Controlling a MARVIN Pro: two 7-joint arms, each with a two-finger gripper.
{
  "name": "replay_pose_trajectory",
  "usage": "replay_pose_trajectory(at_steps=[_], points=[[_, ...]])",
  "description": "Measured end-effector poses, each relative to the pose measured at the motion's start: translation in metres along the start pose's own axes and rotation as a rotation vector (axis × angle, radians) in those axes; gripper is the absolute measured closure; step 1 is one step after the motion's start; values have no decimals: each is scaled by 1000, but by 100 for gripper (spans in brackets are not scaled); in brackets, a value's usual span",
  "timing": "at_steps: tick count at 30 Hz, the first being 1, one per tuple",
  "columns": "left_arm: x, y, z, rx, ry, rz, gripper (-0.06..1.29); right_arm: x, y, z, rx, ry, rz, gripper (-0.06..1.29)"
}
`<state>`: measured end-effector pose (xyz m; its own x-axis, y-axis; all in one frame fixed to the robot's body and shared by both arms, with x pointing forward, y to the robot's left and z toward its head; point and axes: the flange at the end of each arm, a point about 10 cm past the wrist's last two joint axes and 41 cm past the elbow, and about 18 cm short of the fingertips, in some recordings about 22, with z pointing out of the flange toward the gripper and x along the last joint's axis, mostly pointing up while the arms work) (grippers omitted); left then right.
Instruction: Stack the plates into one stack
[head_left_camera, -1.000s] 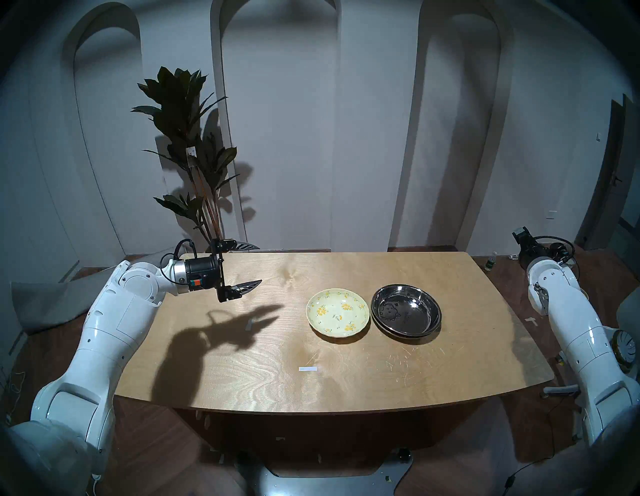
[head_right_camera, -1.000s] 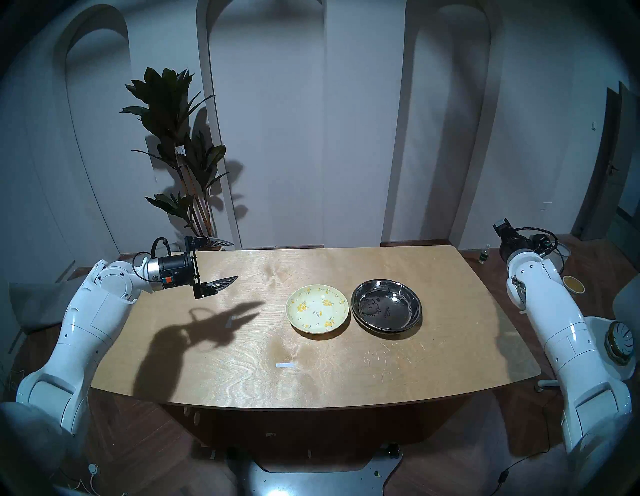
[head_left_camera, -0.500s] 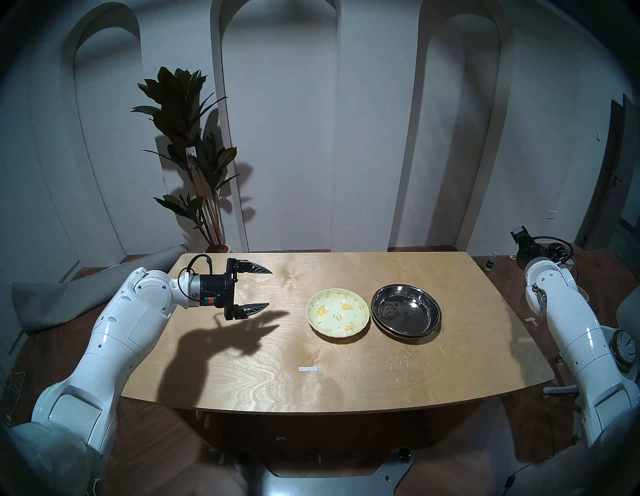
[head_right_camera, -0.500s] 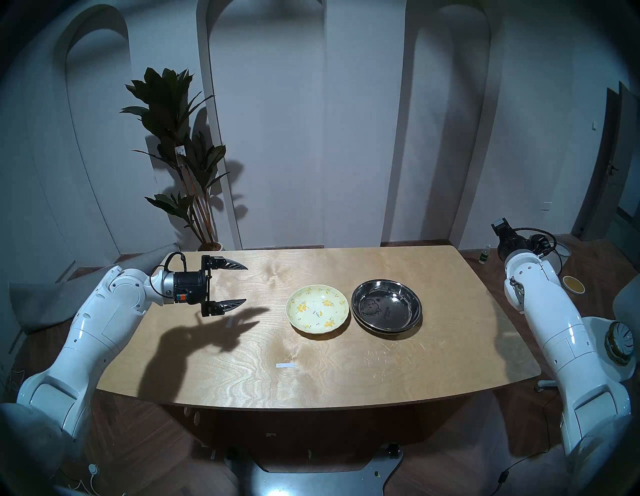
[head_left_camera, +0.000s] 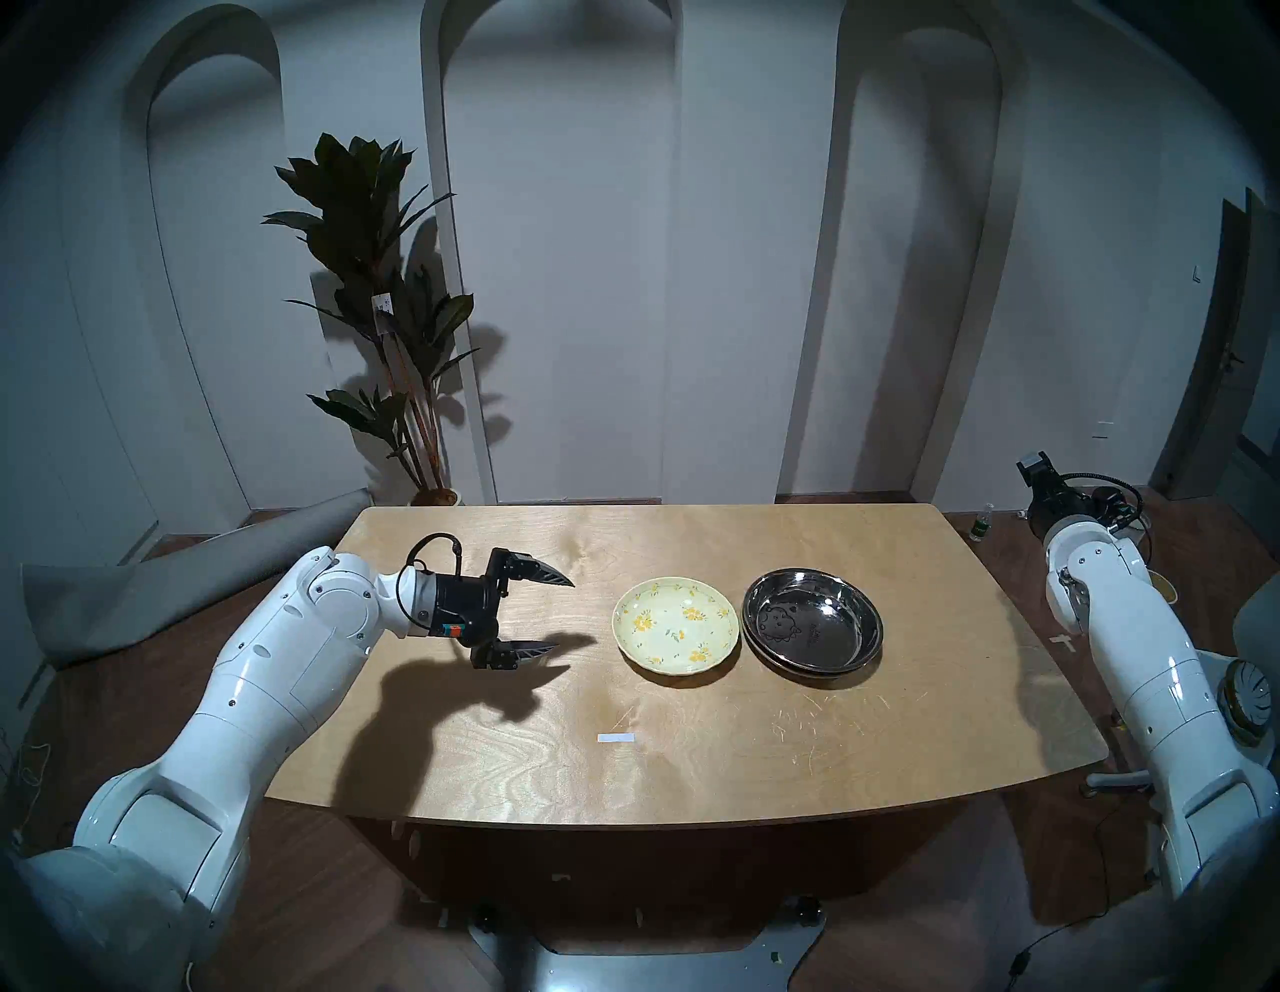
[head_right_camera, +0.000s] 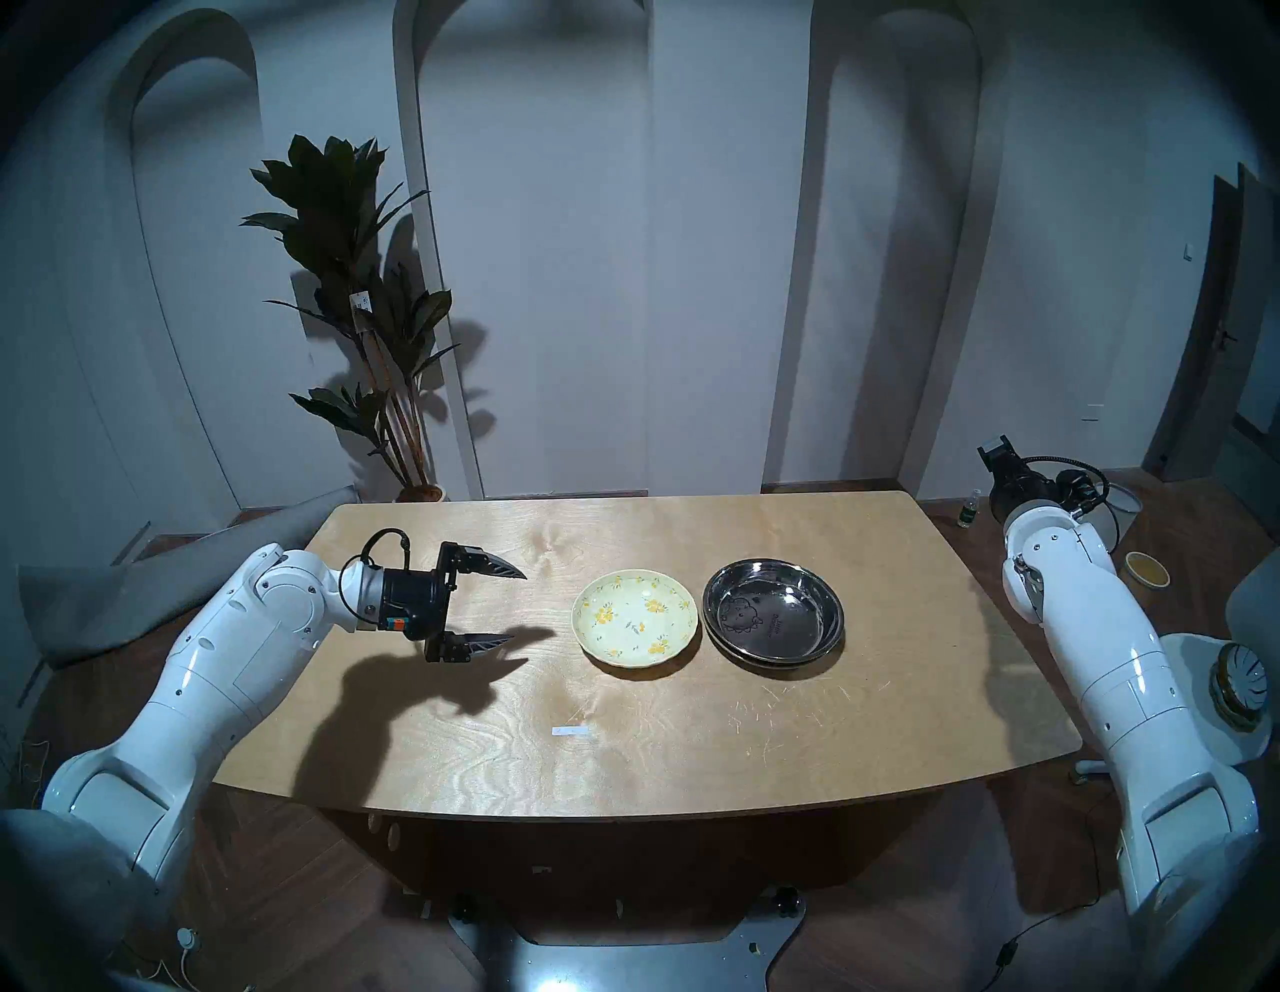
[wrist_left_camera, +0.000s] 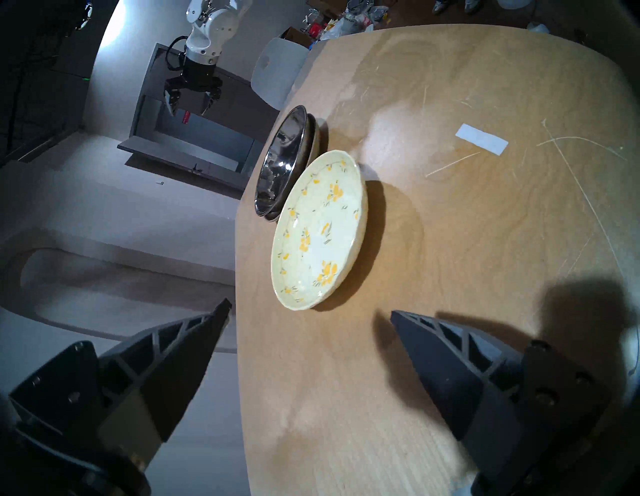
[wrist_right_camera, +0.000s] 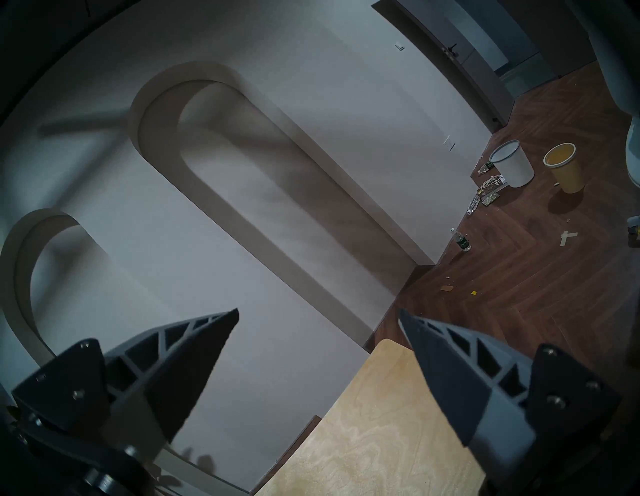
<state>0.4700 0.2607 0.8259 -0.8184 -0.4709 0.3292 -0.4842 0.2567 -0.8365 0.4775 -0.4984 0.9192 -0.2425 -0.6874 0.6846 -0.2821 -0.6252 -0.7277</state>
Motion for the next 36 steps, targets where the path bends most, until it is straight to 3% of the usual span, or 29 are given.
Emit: replay_pose_trajectory(at_steps=[13, 24, 36], points=[[2, 5, 15, -40, -3, 30, 0, -12, -5, -2, 18, -10, 25, -1], [8, 8, 28, -114, -1, 90, 0, -22, -5, -4, 21, -16, 46, -1], [26, -11, 50, -135, 29, 195, 0, -17, 8, -6, -7, 7, 53, -1]])
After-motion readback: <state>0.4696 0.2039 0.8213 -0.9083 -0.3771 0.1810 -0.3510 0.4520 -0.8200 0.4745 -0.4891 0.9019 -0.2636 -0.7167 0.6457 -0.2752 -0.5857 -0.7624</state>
